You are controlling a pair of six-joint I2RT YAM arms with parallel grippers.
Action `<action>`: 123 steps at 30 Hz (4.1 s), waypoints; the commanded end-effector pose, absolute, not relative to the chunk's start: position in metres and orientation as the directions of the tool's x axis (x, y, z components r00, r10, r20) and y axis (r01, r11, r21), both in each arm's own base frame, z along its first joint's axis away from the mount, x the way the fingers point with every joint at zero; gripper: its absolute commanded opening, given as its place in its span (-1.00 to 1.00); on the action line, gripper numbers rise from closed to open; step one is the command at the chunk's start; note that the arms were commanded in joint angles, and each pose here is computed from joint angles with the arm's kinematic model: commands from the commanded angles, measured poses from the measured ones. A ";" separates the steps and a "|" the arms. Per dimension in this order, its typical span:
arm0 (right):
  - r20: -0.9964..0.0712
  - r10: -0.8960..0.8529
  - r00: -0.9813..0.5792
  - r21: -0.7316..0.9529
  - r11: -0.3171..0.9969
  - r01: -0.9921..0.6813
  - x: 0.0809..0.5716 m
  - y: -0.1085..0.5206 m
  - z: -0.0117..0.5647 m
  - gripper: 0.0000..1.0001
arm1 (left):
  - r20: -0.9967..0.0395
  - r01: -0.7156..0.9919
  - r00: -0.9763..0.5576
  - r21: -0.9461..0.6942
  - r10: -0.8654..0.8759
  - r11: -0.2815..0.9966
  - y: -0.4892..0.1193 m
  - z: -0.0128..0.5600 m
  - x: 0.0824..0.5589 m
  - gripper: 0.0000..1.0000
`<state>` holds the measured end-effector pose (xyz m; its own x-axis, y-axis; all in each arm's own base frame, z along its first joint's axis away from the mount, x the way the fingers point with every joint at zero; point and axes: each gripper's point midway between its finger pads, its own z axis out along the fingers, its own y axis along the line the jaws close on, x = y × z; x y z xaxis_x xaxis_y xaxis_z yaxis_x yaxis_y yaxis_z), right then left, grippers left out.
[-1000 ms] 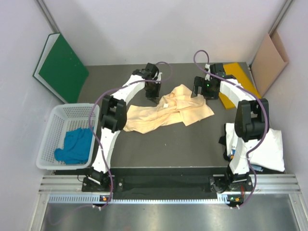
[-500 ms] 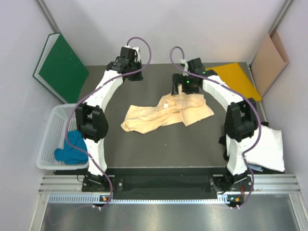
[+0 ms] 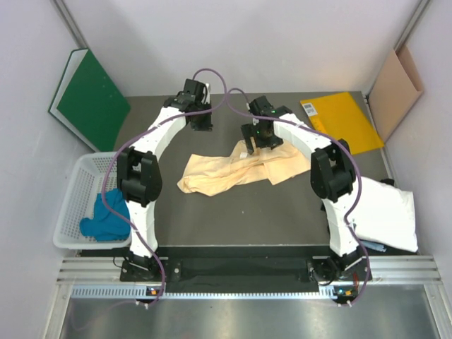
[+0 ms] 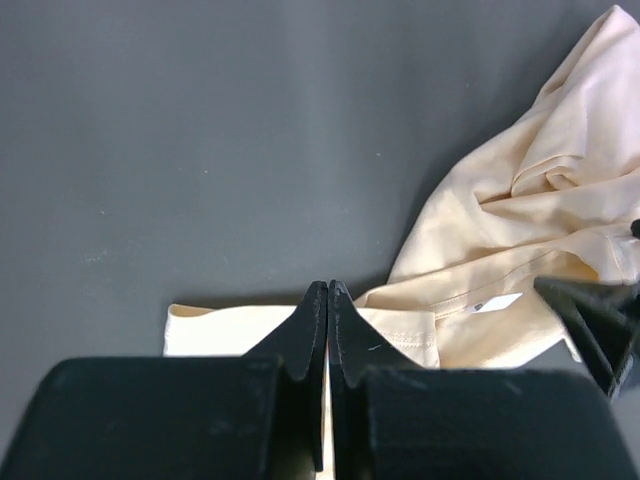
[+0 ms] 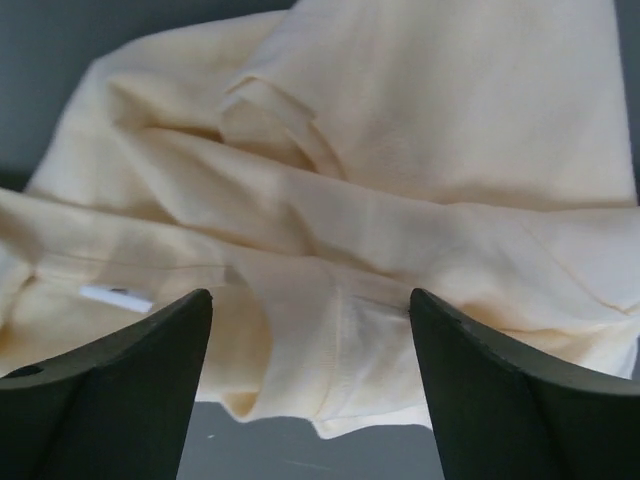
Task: Fold and stack the t-shirts
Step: Flatten the tshirt out
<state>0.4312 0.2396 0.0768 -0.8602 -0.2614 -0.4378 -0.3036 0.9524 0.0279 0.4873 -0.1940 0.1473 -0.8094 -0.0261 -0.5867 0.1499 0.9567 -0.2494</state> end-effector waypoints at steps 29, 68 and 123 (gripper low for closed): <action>-0.939 -0.031 -0.342 -0.002 0.996 -0.085 0.474 0.195 0.351 -1.00 | -0.532 0.292 -0.847 -0.449 0.010 0.844 -0.236 0.149 0.461 0.98; -0.882 -0.059 -0.467 0.127 0.926 -0.356 0.445 0.256 0.308 0.18 | -0.752 0.606 -0.654 -0.590 -0.089 0.533 -0.333 0.291 0.461 -1.00; -0.621 0.288 -0.729 0.299 0.947 0.120 0.429 0.058 0.117 0.99 | -0.423 -0.164 -0.752 -0.623 -0.506 0.765 -0.116 0.154 0.356 -1.00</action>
<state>0.4102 0.0335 0.1080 -0.7447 0.3207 -0.5853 0.2228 0.9461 0.2350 0.3612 -0.1361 0.1668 -0.7613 -0.5302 -0.3733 -0.1322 0.6905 -0.7111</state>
